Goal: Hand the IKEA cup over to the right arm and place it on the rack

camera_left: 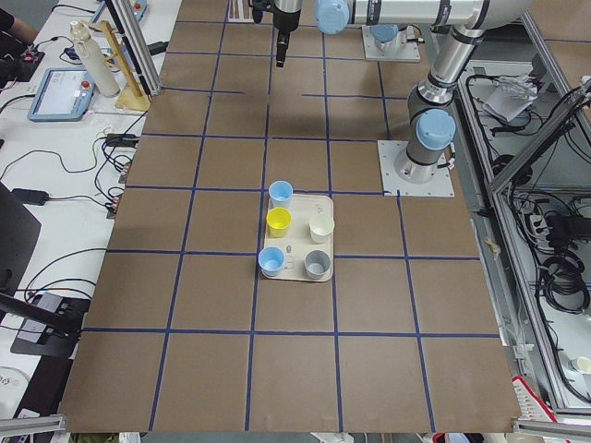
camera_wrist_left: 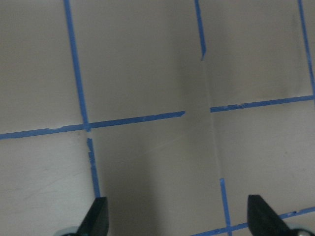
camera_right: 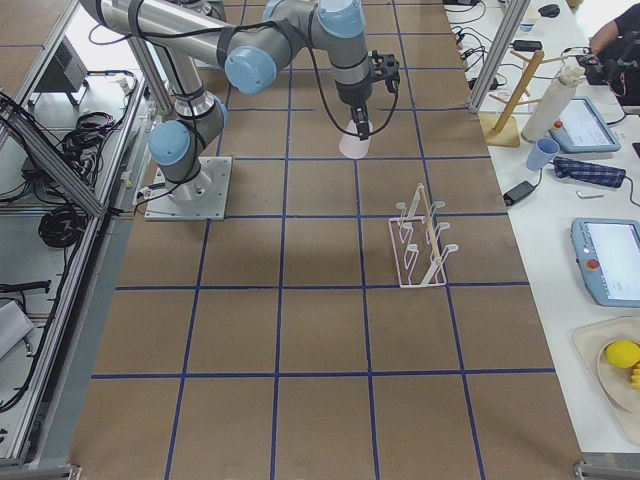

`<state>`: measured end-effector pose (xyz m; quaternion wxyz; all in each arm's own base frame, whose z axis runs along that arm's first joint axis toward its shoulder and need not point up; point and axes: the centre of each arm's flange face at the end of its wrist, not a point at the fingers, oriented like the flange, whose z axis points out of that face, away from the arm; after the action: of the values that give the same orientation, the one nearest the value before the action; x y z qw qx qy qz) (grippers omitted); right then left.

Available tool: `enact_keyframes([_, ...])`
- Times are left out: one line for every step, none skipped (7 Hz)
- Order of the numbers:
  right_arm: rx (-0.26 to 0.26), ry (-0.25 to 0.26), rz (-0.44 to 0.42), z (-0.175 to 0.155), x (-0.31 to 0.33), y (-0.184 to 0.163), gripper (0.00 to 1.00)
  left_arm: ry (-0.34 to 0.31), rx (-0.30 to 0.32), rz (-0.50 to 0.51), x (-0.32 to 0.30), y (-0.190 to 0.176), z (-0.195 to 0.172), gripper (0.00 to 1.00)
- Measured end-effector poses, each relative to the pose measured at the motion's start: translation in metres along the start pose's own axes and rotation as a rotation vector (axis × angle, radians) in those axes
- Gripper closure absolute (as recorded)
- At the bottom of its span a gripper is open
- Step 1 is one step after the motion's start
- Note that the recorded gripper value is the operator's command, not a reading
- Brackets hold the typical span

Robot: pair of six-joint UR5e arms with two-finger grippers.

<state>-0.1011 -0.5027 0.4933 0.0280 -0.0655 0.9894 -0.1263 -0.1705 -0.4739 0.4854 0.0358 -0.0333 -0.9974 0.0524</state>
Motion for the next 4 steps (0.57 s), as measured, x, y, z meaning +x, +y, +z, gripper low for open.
enact_keyframes([0.008, 0.032, -0.038, 0.016, 0.013, -0.010, 0.88, -0.022, -0.016, -0.021, -0.005, 0.001, -0.012, 0.00])
enact_keyframes([0.009, 0.042, -0.068, 0.035, 0.025, -0.020, 0.88, -0.035, -0.027, -0.037, -0.011, 0.006, -0.018, 0.00])
enact_keyframes([0.008, 0.043, -0.084, 0.052, 0.035, -0.027, 0.88, -0.056, -0.053, -0.047, -0.018, 0.013, -0.020, 0.00])
enact_keyframes([0.007, 0.043, -0.090, 0.065, 0.042, -0.033, 0.88, -0.081, -0.077, -0.053, -0.026, 0.015, -0.020, 0.00])
